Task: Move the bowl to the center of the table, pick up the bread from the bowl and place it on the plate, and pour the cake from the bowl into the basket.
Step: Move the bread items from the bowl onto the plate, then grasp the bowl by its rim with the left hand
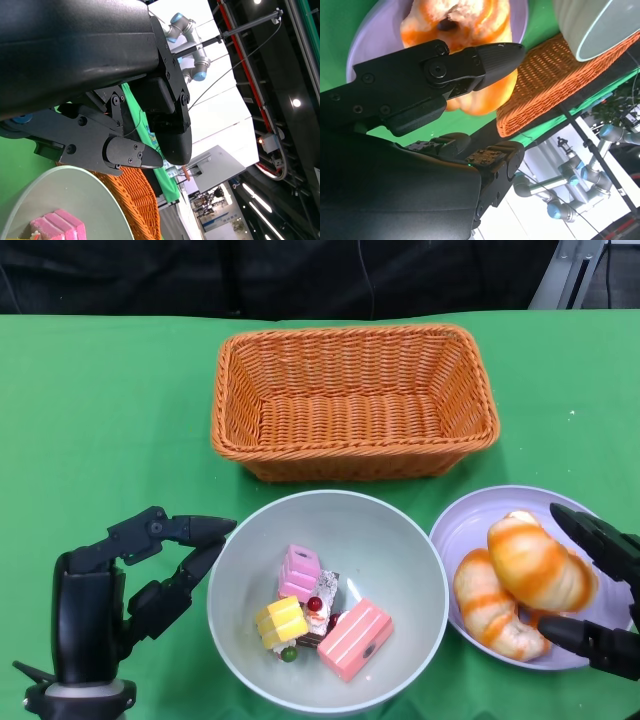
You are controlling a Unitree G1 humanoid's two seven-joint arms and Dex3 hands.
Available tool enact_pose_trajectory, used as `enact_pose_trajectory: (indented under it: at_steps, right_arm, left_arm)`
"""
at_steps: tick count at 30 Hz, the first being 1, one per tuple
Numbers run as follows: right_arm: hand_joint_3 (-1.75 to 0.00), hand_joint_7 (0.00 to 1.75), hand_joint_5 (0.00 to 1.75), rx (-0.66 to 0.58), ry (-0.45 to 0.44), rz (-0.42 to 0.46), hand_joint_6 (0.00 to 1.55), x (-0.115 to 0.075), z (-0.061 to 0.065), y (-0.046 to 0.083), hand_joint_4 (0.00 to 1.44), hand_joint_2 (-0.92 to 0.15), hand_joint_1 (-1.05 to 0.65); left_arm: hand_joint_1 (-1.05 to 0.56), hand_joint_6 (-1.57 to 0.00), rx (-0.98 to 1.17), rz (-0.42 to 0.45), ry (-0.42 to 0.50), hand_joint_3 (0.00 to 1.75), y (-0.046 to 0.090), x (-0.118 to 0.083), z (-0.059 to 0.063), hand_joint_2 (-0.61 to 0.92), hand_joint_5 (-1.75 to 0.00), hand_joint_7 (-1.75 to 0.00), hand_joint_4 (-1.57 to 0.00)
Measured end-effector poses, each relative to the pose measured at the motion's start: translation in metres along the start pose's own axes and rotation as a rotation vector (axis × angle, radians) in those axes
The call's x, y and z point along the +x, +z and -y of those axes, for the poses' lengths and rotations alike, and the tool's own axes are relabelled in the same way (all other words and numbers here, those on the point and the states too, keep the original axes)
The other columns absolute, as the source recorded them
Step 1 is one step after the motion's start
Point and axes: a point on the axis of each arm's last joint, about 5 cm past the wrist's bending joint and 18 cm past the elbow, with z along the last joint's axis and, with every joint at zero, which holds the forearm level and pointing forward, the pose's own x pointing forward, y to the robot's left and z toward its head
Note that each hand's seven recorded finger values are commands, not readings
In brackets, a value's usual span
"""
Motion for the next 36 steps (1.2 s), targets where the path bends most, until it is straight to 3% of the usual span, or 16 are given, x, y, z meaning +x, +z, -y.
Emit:
enact_pose_trajectory:
  at_steps: [10, 11, 13, 14, 16, 17, 20, 22, 23, 25, 27, 36]
  right_arm:
    - [-0.28, 0.01, 0.03, 0.035, -0.016, 0.038, 0.37, 0.001, -0.001, 0.001, 0.39, -0.92, -0.93]
    - [-0.20, 0.05, 0.08, 0.049, -0.026, 0.044, 0.48, 0.001, -0.001, 0.002, 0.49, -0.92, -0.79]
    - [-0.16, 0.07, 0.10, 0.099, -0.062, 0.059, 0.53, 0.003, -0.004, 0.006, 0.54, -0.92, -0.72]
    - [-0.11, 0.11, 0.14, 0.144, -0.080, 0.061, 0.65, 0.005, -0.006, 0.008, 0.61, -0.91, -0.50]
    - [-0.07, 0.12, 0.16, 0.240, -0.111, 0.066, 0.72, 0.009, -0.009, 0.013, 0.65, -0.92, -0.38]
    - [-0.05, 0.13, 0.22, 0.287, -0.117, 0.066, 0.78, 0.011, -0.010, 0.015, 0.71, -0.91, -0.29]
    - [-0.04, 0.21, 0.93, 0.414, -0.121, 0.092, 0.94, 0.018, -0.011, 0.025, 0.62, -0.92, -0.16]
    - [-0.10, 0.49, 1.15, 0.476, -0.114, 0.143, 0.88, 0.024, -0.010, 0.034, 0.60, -0.90, -0.14]
    - [-0.23, 0.73, 1.23, 0.499, -0.105, 0.165, 0.79, 0.026, -0.008, 0.038, 0.60, -0.84, -0.13]
    - [-0.58, 0.91, 1.29, 0.528, -0.087, 0.187, 0.73, 0.028, -0.006, 0.043, 0.60, -0.65, -0.12]
    - [-0.72, 1.02, 1.32, 0.550, -0.068, 0.195, 0.73, 0.029, -0.005, 0.049, 0.63, -0.58, -0.13]
    - [-0.84, 1.21, 1.39, 0.578, -0.030, 0.168, 0.69, 0.028, -0.005, 0.058, 0.66, -0.56, -0.06]
  left_arm:
    - [-0.21, -1.05, 0.003, -0.003, -0.002, 0.20, 0.000, 0.000, -0.001, 0.92, -0.91, -0.42, -0.87]
    - [-0.21, -1.05, 0.003, -0.005, -0.002, 0.20, -0.001, -0.001, -0.001, 0.92, -0.91, -0.42, -0.87]
    - [-0.21, -1.06, 0.004, -0.008, -0.003, 0.20, -0.001, -0.001, -0.001, 0.92, -0.91, -0.42, -0.87]
    - [-0.21, -1.05, 0.003, -0.008, -0.003, 0.20, -0.001, -0.001, -0.001, 0.92, -0.91, -0.42, -0.86]
    - [-0.21, -1.05, 0.001, -0.010, -0.007, 0.20, -0.001, -0.001, -0.001, 0.92, -0.91, -0.42, -0.86]
    - [-0.21, -1.05, 0.000, -0.011, -0.004, 0.20, -0.001, -0.002, -0.002, 0.92, -0.91, -0.42, -0.86]
    - [-0.21, -1.05, 0.000, -0.015, -0.002, 0.19, -0.001, -0.003, -0.003, 0.92, -0.91, -0.41, -0.86]
    - [-0.21, -1.05, -0.002, -0.019, 0.002, 0.19, -0.001, -0.005, -0.003, 0.92, -0.91, -0.41, -0.86]
    - [-0.21, -1.05, -0.002, -0.021, 0.003, 0.19, -0.001, -0.005, -0.003, 0.92, -0.91, -0.41, -0.86]
    - [-0.21, -1.06, 0.000, -0.023, 0.003, 0.20, -0.001, -0.006, -0.004, 0.92, -0.92, -0.41, -0.86]
    - [-0.20, -1.06, 0.001, -0.023, 0.003, 0.20, -0.001, -0.006, -0.004, 0.92, -0.92, -0.41, -0.87]
    - [-0.21, -1.06, 0.004, -0.020, -0.002, 0.21, -0.001, -0.007, -0.004, 0.92, -0.91, -0.41, -0.86]
